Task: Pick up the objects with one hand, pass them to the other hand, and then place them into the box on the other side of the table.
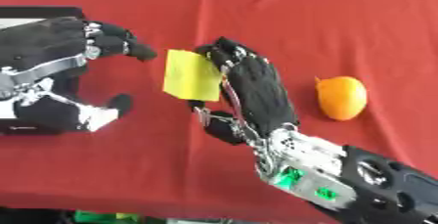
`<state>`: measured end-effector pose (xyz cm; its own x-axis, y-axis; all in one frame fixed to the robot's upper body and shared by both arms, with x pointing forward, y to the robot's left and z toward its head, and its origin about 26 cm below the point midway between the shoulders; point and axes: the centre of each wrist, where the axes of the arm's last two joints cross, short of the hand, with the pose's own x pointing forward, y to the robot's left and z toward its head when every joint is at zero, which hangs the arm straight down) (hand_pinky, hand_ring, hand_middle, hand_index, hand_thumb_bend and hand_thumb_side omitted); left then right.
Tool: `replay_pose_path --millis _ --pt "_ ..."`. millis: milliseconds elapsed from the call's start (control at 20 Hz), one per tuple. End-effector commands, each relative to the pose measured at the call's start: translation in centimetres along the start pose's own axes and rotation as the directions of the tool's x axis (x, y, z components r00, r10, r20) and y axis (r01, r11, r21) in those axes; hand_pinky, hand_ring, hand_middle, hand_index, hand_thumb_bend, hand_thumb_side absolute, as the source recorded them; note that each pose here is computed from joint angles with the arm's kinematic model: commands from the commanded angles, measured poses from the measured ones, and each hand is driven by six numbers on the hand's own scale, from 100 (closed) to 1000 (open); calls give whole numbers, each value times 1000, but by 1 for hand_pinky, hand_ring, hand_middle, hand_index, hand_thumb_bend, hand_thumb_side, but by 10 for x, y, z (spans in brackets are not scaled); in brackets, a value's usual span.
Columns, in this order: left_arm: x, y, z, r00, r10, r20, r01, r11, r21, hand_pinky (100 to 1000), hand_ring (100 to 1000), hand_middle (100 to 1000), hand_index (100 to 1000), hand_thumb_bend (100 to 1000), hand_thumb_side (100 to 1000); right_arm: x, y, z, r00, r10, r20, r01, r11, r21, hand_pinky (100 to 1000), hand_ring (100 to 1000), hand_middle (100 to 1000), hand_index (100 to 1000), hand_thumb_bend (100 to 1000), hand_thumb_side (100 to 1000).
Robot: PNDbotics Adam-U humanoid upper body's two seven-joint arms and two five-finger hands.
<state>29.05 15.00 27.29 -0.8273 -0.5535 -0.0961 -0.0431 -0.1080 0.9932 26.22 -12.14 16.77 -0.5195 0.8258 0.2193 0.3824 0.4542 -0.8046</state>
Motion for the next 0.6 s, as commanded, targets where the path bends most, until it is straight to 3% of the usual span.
replay_pose_path --millis 50,250,600 --pt "1 7 3 998 -63 -9 63 997 40 861 776 750 938 252 252 2 -4 -3 997 36 -75 -43 994 -100 174 609 430 512 247 100" --pt "6 5 -2 995 -94 -23 96 989 115 872 784 758 945 308 244 4 -2 0 996 33 -78 -40 995 -88 169 611 433 513 248 100" --pt "9 -4 -4 1000 -3 -28 8 989 149 853 757 735 936 124 195 4 0 2 996 40 -74 -45 996 -74 169 612 433 514 251 100"
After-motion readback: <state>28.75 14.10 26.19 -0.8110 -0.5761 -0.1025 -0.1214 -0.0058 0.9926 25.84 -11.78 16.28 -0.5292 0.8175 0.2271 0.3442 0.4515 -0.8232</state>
